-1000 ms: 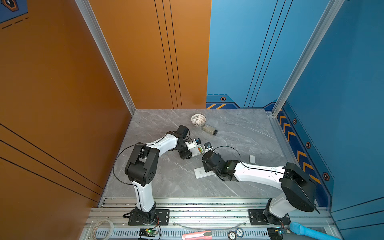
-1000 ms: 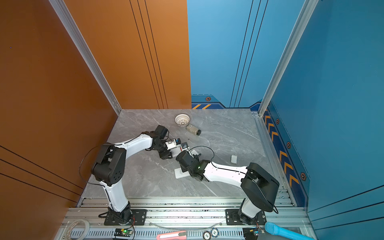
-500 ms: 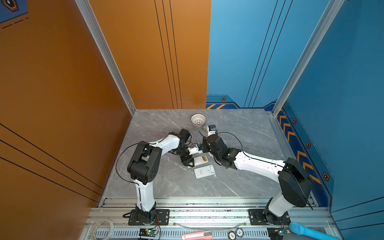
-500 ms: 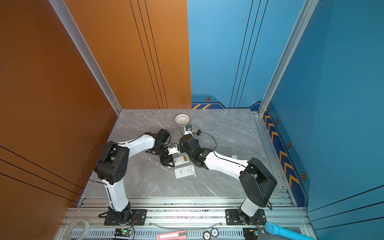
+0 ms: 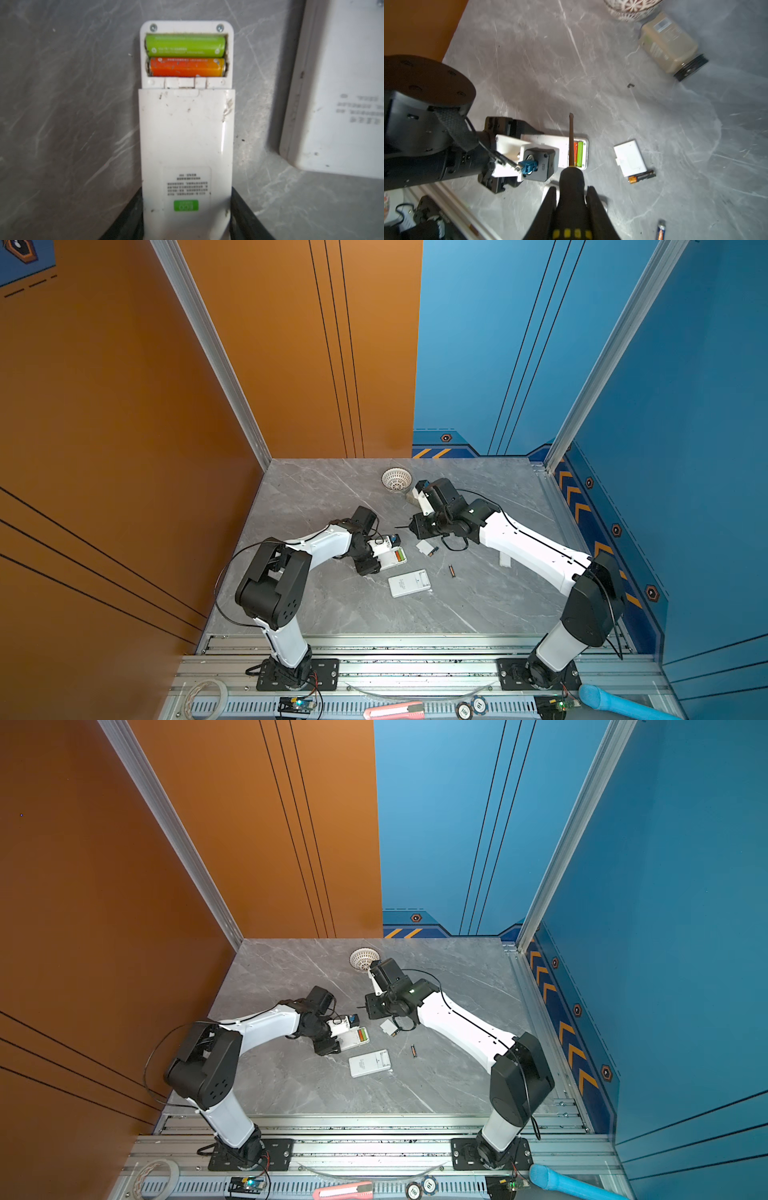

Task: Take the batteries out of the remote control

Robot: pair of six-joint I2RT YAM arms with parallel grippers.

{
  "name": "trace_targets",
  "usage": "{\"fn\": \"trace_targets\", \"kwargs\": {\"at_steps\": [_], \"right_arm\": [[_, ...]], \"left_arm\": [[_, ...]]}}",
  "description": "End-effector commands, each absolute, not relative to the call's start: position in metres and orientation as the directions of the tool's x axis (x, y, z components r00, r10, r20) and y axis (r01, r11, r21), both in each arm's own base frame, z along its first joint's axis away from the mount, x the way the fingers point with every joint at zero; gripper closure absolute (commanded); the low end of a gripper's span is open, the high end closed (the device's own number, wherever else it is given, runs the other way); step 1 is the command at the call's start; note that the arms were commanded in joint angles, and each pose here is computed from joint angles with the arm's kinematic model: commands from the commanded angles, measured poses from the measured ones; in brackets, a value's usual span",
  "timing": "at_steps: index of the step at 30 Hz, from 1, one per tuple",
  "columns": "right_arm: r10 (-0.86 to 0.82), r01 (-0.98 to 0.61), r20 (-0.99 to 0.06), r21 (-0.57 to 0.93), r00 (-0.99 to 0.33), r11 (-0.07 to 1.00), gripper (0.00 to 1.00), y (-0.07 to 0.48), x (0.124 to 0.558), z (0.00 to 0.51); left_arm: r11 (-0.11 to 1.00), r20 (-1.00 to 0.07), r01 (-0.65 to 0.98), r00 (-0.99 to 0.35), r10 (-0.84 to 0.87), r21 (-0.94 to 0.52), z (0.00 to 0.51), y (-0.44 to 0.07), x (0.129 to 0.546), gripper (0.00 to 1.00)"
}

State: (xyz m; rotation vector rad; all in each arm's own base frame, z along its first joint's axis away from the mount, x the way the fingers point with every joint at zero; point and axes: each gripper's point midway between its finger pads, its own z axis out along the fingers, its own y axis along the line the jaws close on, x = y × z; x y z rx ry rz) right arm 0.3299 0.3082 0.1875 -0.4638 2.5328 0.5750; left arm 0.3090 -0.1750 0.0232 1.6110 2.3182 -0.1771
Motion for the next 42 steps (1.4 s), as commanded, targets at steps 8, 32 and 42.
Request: {"fn": "trace_targets", "kwargs": {"at_steps": [8,32,42], "right_arm": [[-0.439,-0.503,-0.314,0.16,-0.842,0.85,1.0,0.294,0.299,0.156],[-0.519,-0.553,-0.246,0.093,-0.819,0.828,1.0,0.307,0.299,0.148],[-0.537,-0.576,-0.256,0.106,-0.804,0.811,1.0,0.32,0.298,0.154]], "left_arm": [[0.4,-0.293,0.908,-0.351,0.89,0.127,0.015,-0.155,0.307,0.26],[0.359,-0.226,0.898,-0.306,0.925,0.253,0.006,-0.148,0.313,0.94],[0.33,-0.199,0.884,-0.276,0.94,0.331,0.006,-0.144,0.31,0.98]]}}
